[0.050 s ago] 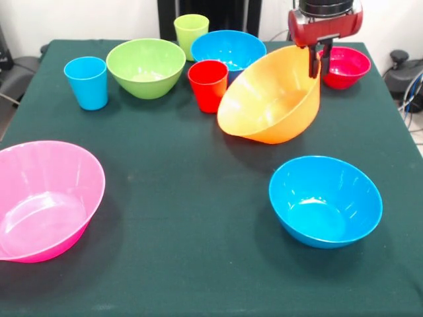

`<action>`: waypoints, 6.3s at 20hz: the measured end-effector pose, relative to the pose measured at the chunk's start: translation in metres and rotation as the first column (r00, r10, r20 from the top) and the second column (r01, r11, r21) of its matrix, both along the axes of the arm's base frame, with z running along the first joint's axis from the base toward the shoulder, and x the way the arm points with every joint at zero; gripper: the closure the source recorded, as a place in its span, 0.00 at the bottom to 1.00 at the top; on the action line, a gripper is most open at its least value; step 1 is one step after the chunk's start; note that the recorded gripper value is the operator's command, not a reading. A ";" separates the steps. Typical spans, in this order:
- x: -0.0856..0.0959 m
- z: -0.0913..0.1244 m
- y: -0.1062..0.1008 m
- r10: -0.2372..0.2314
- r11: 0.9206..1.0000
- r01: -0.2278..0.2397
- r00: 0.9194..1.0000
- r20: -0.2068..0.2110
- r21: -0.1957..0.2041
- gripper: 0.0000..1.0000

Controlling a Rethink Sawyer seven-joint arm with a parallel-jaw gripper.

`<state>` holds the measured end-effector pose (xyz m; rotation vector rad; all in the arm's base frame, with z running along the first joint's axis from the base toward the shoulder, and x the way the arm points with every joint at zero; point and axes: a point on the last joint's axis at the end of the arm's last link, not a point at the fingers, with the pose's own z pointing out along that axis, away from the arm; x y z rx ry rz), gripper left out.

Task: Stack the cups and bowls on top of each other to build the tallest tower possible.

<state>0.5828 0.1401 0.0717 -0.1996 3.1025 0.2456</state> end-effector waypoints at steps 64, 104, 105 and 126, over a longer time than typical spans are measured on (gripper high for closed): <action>0.131 0.055 -0.018 -0.063 0.998 0.065 0.995 0.075 -0.028 1.00; 0.147 0.053 0.007 -0.079 0.995 0.076 0.996 0.051 0.057 1.00; 0.150 0.049 0.007 -0.080 0.995 0.077 0.995 0.054 0.059 1.00; 0.210 0.073 0.000 -0.122 0.991 0.110 0.977 0.173 0.079 1.00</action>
